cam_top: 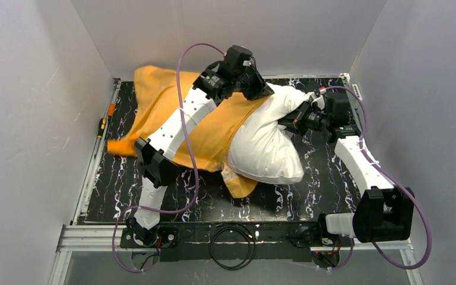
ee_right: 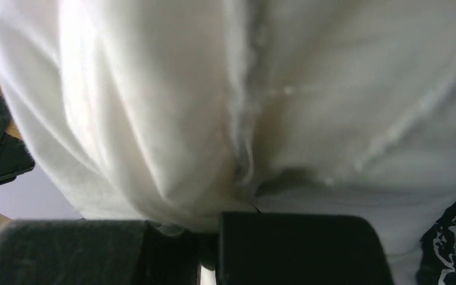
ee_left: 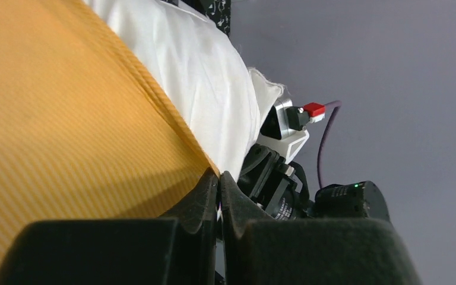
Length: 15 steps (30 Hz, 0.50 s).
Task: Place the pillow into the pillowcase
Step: Stuff the pillow into the pillowcase.
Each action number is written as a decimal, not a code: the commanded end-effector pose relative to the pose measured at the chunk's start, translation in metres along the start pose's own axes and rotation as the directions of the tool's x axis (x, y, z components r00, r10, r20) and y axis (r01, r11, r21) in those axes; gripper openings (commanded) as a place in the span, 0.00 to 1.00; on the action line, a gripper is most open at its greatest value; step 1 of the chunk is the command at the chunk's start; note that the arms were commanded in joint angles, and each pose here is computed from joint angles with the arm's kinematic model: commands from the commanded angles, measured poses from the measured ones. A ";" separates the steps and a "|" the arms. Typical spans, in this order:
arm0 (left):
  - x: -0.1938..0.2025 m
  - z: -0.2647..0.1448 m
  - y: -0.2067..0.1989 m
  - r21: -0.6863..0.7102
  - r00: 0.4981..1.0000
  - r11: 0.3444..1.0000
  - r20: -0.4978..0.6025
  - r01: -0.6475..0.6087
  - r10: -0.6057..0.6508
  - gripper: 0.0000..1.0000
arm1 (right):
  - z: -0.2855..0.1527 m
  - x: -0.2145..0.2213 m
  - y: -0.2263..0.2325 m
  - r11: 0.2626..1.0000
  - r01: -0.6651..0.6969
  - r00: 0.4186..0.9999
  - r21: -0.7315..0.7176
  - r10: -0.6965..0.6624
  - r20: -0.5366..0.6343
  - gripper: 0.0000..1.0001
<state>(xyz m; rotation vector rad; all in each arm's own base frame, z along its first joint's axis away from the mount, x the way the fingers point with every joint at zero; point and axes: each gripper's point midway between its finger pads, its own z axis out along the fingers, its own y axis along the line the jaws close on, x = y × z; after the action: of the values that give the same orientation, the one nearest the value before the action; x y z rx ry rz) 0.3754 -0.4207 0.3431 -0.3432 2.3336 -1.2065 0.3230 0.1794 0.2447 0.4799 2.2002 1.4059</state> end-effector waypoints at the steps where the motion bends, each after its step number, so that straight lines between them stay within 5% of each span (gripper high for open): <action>1: 0.098 -0.046 -0.124 0.414 0.974 0.899 -0.108 -0.140 0.201 0.00 | 0.006 0.017 0.064 0.959 0.106 0.984 -0.264 -0.138 -0.108 0.01; 6: 0.134 -0.054 -0.131 0.425 0.950 0.875 -0.096 -0.230 0.297 0.00 | 0.022 0.003 0.063 0.960 0.107 0.982 -0.259 -0.142 -0.121 0.01; 15: 0.144 -0.070 -0.136 0.436 0.918 0.833 -0.037 -0.340 0.394 0.00 | 0.032 0.004 0.047 0.970 0.074 0.985 -0.233 -0.108 -0.136 0.01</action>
<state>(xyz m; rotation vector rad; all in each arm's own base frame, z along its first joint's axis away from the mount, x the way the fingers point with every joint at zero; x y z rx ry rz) 0.3505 -0.4604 0.3162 -0.0606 2.2617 -0.9639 0.3150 0.2106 0.2247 0.4126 2.3280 1.6352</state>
